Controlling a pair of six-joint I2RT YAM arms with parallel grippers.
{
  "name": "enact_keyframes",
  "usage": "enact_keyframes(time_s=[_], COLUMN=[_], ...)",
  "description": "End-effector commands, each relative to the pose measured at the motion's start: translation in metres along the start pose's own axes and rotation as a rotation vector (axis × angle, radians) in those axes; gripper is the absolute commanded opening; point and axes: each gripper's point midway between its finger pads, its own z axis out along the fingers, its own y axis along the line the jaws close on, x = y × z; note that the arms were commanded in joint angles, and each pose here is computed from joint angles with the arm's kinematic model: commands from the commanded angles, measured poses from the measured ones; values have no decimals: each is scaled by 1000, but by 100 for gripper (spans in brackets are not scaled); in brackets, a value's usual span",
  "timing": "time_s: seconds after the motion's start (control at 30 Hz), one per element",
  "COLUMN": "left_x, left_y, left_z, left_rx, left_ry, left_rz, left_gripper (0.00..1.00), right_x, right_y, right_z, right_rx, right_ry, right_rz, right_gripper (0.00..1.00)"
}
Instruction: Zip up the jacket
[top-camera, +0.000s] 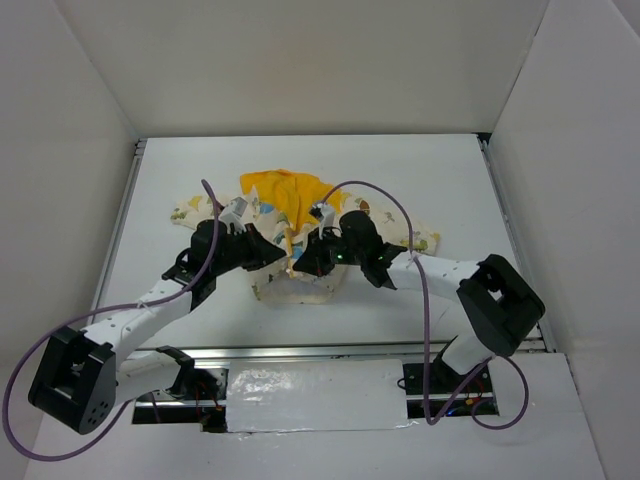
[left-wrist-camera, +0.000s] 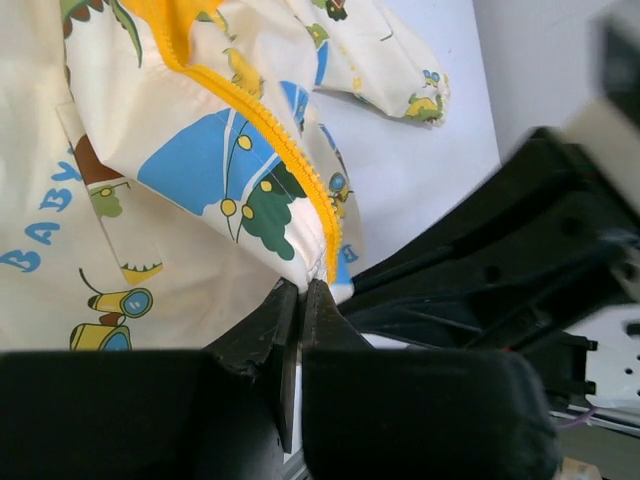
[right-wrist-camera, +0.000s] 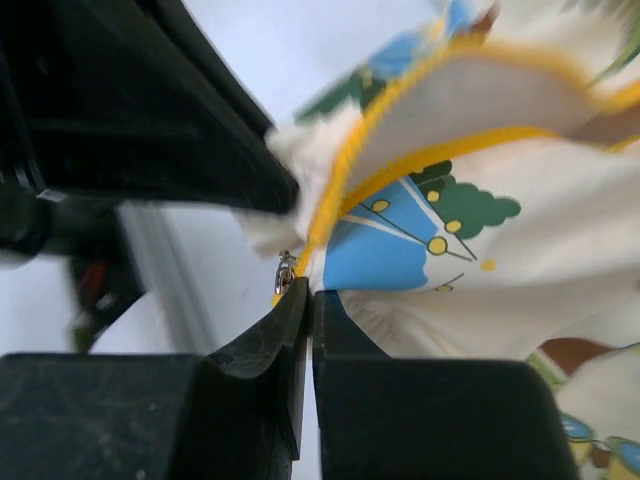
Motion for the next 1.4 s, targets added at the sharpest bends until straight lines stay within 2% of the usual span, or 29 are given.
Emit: enact_keyframes(time_s=[0.0,0.07,0.13,0.2,0.27,0.33,0.37,0.4,0.47,0.53,0.63,0.67,0.7,0.83,0.87,0.9,0.93,0.97,1.0,1.03,1.07,1.1,1.13,1.17,1.2,1.23,1.3,1.33,1.37], left_x=[-25,-25,-27,-29,-32,-35,-36,-37,-40,-44,-50,-52,-53,-57,-57,-56,-58,-60,-61,-62,-68,-65,-66,-66,-67,-68,-66,-65,-65], left_y=[-11,-10,-13,-15,-13,-12,-12,-12,-13,-15,-19,-20,-23,-32,-40,-43,-44,-41,-37,-33,-31,-26,-25,-23,-22,-22,-21,-22,-23], left_z=[-2,-5,-6,-8,-10,-11,-12,-14,-17,-19,-22,-22,-23,-24,-24,-25,-26,-27,-28,-28,-29,-29,-29,-30,-31,-32,-31,-30,-29], left_rx=[-1,-14,-4,2,-21,-33,-39,-43,-53,-50,-49,-42,-34,11,50,68,68,51,20,-4,-32,-56,-63,-72,-69,-69,-63,-59,-55], left_ry=[-62,-67,-76,-82,-93,-102,-101,-104,-117,-131,-147,-151,-158,-174,-169,-170,-181,-191,-187,-187,-204,-188,-189,-196,-207,-214,-214,-209,-204], left_rz=[61,56,59,66,72,79,82,86,94,105,120,125,128,149,163,175,177,174,175,172,176,172,170,166,162,161,155,155,155], left_gripper=[0,0,0,0,0,0,0,0,0,0,0,0,0,0,0,0,0,0,0,0,0,0,0,0,0,0,0,0,0], right_x=[-66,-87,-95,-100,-103,-79,-80,-99,-92,-103,-106,-107,-105,-94,-93,-84,-57,-55,-88,-73,-75,-83,-104,-106,-109,-125,-117,-125,-123], right_y=[-19,-34,-29,-6,-6,-30,-29,-33,-37,-23,2,11,15,31,44,71,59,48,43,15,-5,-18,-29,-31,-27,-14,-12,1,1], right_z=[-12,-24,-28,-38,-35,-10,-6,-22,-37,-42,-61,-78,-83,-70,-71,-65,-43,-28,-21,-14,-13,-23,-45,-58,-65,-78,-88,-94,-96], right_rx=[292,460,456,331,343,425,457,528,534,492,371,317,290,188,113,-32,-2,74,219,349,479,610,750,797,802,787,788,762,777], right_ry=[-214,-335,-409,-550,-562,-369,-356,-479,-582,-647,-802,-900,-924,-828,-814,-744,-539,-439,-435,-324,-316,-370,-478,-519,-565,-681,-737,-839,-852], right_rz=[-261,-292,-299,-339,-359,-378,-388,-362,-313,-311,-302,-303,-300,-351,-386,-500,-523,-542,-640,-661,-707,-697,-664,-652,-650,-632,-658,-646,-654], right_gripper=[0,0,0,0,0,0,0,0,0,0,0,0,0,0,0,0,0,0,0,0,0,0,0,0,0,0,0,0,0])
